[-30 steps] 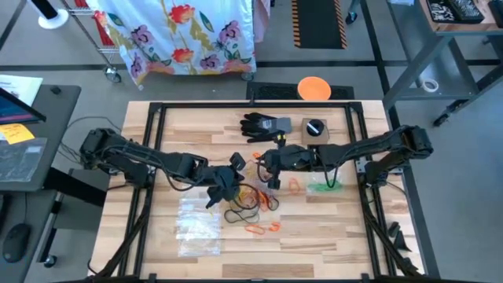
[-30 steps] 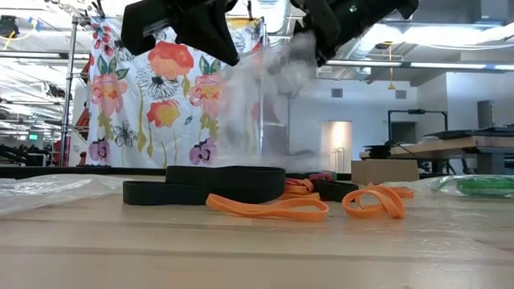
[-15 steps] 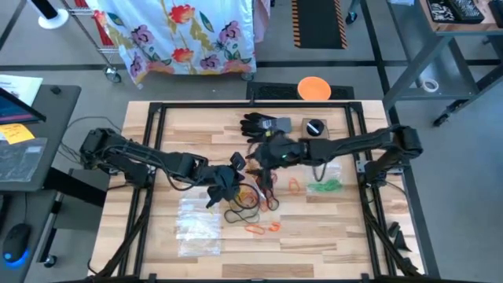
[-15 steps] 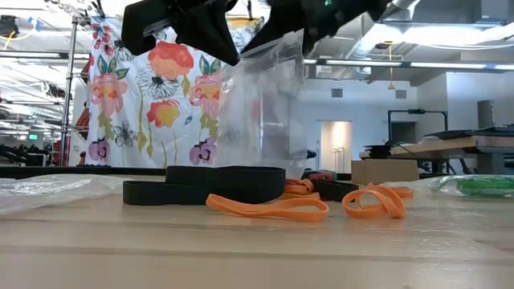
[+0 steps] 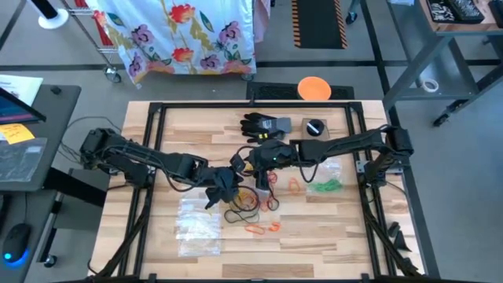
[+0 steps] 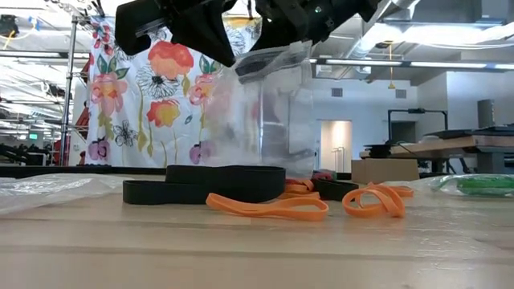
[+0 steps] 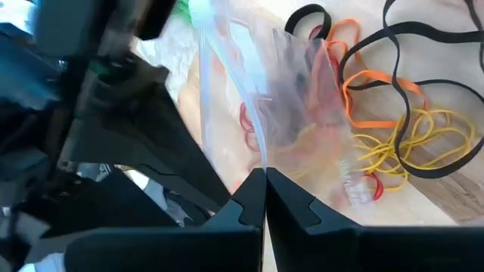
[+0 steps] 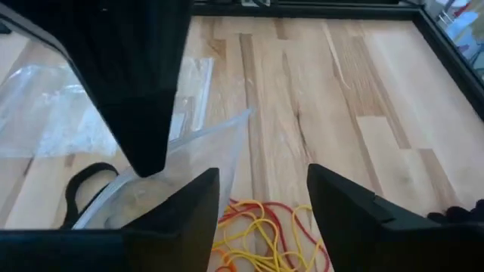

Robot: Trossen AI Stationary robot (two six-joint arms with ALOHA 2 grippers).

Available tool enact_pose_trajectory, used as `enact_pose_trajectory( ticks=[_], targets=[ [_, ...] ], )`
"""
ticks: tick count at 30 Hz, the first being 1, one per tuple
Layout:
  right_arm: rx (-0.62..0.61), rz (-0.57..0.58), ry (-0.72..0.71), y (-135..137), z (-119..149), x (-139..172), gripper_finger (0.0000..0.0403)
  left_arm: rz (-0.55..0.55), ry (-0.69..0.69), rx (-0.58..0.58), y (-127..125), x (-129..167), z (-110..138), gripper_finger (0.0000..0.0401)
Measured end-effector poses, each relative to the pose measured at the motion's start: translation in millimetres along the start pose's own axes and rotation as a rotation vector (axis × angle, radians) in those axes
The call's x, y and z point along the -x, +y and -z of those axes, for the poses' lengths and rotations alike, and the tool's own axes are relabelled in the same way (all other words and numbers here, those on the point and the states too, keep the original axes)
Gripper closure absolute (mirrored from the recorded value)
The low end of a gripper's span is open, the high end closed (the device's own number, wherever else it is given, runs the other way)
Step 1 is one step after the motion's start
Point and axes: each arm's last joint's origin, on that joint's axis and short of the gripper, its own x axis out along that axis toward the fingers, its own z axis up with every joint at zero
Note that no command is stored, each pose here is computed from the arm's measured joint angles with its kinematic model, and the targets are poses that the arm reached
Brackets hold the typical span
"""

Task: Sort rubber bands
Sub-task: Open the top transparent zip bag

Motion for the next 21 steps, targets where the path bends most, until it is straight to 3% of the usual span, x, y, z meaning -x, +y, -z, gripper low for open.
enact_pose_trajectory(
  ticks=[6,13,17,21],
  targets=[
    [0.012,-0.033,0.015,-6,4,-13,0.0211,-0.013,-0.035,-0.003,2,0,-2,0.0401],
    [0.006,-0.165,0.046,-5,5,-26,0.0222,-0.011,-0.033,0.009,2,0,-2,0.0401],
    [0.002,-0.232,0.040,-5,5,-26,0.0261,0.000,-0.018,0.021,1,0,-1,0.0401],
    [0.003,-0.281,0.044,-5,5,-25,0.0333,0.020,0.004,0.053,-2,0,1,0.0401]
  ],
)
